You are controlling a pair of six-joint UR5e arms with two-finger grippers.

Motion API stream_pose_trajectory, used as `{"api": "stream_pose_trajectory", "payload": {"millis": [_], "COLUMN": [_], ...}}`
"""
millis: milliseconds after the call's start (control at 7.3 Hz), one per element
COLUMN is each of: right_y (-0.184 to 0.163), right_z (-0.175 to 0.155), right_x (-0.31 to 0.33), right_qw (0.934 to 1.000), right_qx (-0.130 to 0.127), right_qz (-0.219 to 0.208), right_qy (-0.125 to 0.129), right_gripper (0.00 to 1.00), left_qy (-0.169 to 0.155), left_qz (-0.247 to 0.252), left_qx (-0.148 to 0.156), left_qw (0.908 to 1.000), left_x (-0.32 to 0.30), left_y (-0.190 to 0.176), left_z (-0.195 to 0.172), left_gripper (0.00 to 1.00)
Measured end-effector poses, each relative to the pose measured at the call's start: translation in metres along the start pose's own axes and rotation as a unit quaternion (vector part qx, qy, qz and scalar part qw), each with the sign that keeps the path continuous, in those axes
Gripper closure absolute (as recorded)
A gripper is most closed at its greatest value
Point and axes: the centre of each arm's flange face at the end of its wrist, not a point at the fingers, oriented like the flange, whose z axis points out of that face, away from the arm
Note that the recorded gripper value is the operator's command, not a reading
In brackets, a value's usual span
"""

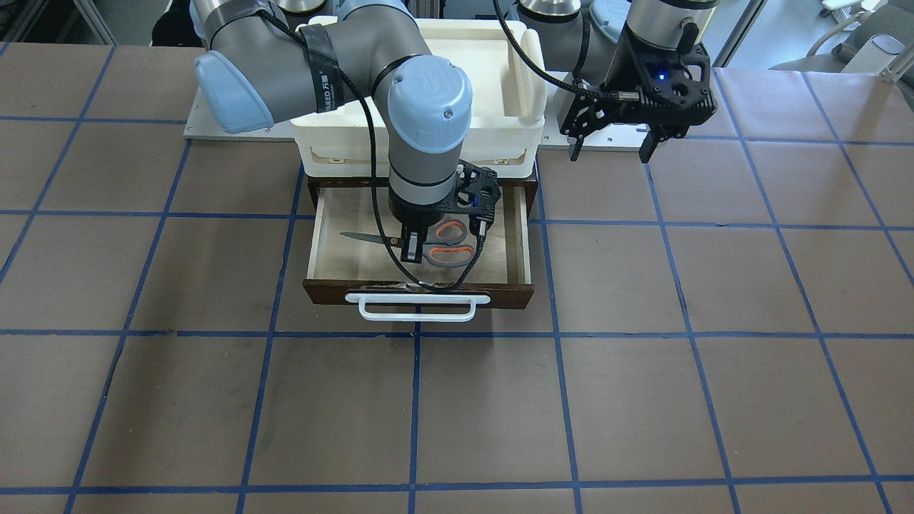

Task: Put scissors in drawer and close it
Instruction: 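Lower the scissors into the drawer and open the right gripper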

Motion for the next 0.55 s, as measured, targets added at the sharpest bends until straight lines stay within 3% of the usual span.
{"api": "stream_pose_trajectory", "payload": {"millis": [137, 411, 548], "right_y": [-0.001, -0.001, 0.005], "right_z": [-0.003, -0.015, -0.031], "right_x": [-0.001, -0.004, -0.006], "right_qw": [1.0, 0.9997, 0.9978], "right_qx": [0.002, 0.008, 0.016], "right_qz": [0.001, 0.019, 0.058], "right_qy": [0.003, 0.015, 0.028], "right_gripper": [0.0, 0.0, 0.0], "left_qy": [0.0, 0.0, 0.0], "left_qz": [0.0, 0.0, 0.0], "left_qx": [0.0, 0.0, 0.0], "left_qw": [1.0, 1.0, 1.0], "left_x": [0.0, 0.0, 0.0], "left_y": [0.0, 0.0, 0.0], "left_z": [0.0, 0.0, 0.0], "left_gripper": [0.0, 0.0, 0.0]}}
